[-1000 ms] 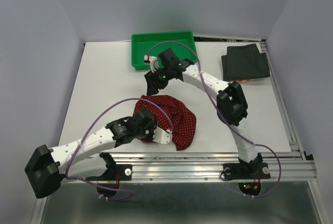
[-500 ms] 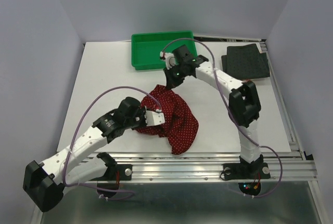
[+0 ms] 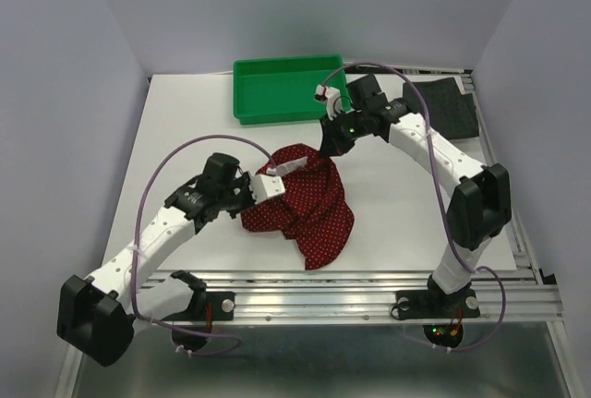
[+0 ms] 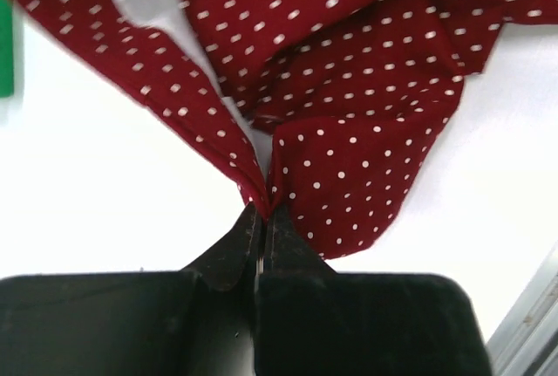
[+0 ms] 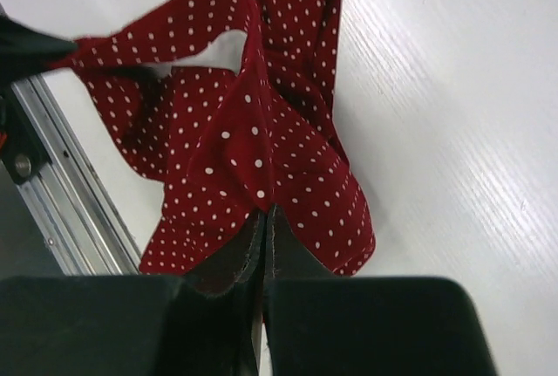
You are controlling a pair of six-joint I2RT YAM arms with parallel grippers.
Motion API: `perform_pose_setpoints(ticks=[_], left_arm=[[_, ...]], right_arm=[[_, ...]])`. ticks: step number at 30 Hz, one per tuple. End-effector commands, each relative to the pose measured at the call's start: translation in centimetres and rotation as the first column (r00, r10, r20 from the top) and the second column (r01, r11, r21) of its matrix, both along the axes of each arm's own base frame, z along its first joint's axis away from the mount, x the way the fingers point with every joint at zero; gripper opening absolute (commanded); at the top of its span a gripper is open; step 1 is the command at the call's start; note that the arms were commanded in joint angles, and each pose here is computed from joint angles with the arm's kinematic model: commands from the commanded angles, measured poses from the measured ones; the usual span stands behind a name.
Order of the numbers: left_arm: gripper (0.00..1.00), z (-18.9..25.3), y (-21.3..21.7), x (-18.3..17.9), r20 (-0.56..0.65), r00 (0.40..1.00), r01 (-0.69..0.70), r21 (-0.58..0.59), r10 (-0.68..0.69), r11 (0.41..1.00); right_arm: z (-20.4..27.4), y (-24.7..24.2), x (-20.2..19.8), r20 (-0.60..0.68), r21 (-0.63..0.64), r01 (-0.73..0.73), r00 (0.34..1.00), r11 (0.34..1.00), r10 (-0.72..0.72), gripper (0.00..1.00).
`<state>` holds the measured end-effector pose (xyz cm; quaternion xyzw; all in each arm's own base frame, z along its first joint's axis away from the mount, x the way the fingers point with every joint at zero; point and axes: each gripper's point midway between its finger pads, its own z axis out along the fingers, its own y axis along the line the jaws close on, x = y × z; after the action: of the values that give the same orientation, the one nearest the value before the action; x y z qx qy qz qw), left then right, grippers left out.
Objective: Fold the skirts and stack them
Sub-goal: Flatten the skirt out
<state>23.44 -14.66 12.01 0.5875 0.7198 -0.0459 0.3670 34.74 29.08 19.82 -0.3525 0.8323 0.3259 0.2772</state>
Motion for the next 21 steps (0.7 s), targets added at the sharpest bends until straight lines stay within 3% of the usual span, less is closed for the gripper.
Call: perform_pose_setpoints(ticks=[1,4,8,10,12,13,15,18,21], left_arm=[[0.00,2.8,0.6,2.8,-0.007,0.996,-0.088,-0.118,0.088,0.989],[0.00,4.4,1.7,4.8,-0.052,0.987,-0.157,-0.190,0.149,0.969],[0.00,3.4,1.5,5.8,-0.164,0.968,-0.223,-0.207,0.191,0.953],[0.00,2.2,1.0,5.6,-0.232,0.956,-0.231,-0.209,0.181,0.950],[0.00,1.6,0.5,5.4,-0.279,0.943,-0.245,-0.220,0.180,0.944],[0.00,1.5,0.4,5.5,-0.288,0.939,-0.257,-0.226,0.187,0.940],[0.00,1.4,0.1,5.5,-0.295,0.935,-0.270,-0.242,0.194,0.932],[0.00,1.6,-0.1,5.5,-0.284,0.937,-0.278,-0.258,0.202,0.925],[0.00,1.7,-0.4,5.2,-0.288,0.935,-0.286,-0.271,0.207,0.919]], right_arm=[[0.1,-2.6,-1.8,0.052,-0.037,-0.072,0.996,0.997,0.074,0.01],[-0.6,-5.1,-2.7,0.065,-0.081,-0.084,0.994,0.993,0.089,0.01],[-3.4,-6.6,-4.8,0.026,-0.129,-0.142,0.989,0.981,0.146,0.01],[-4.4,-7.2,-5.4,-0.014,-0.153,-0.128,0.992,0.980,0.127,0.07],[-5.4,-8.2,-4.4,0.000,-0.218,-0.054,0.998,0.974,0.055,0.45],[-5.2,-8.4,-3.9,0.011,-0.228,-0.022,1.000,0.974,0.025,0.70],[-4.0,-8.5,-2.6,0.048,-0.224,0.065,0.997,0.972,-0.056,0.74],[-2.1,-8.1,-1.2,0.051,-0.182,0.185,0.983,0.966,-0.178,0.73],[-1.1,-7.7,-0.9,0.053,-0.148,0.215,0.976,0.965,-0.210,0.70]])
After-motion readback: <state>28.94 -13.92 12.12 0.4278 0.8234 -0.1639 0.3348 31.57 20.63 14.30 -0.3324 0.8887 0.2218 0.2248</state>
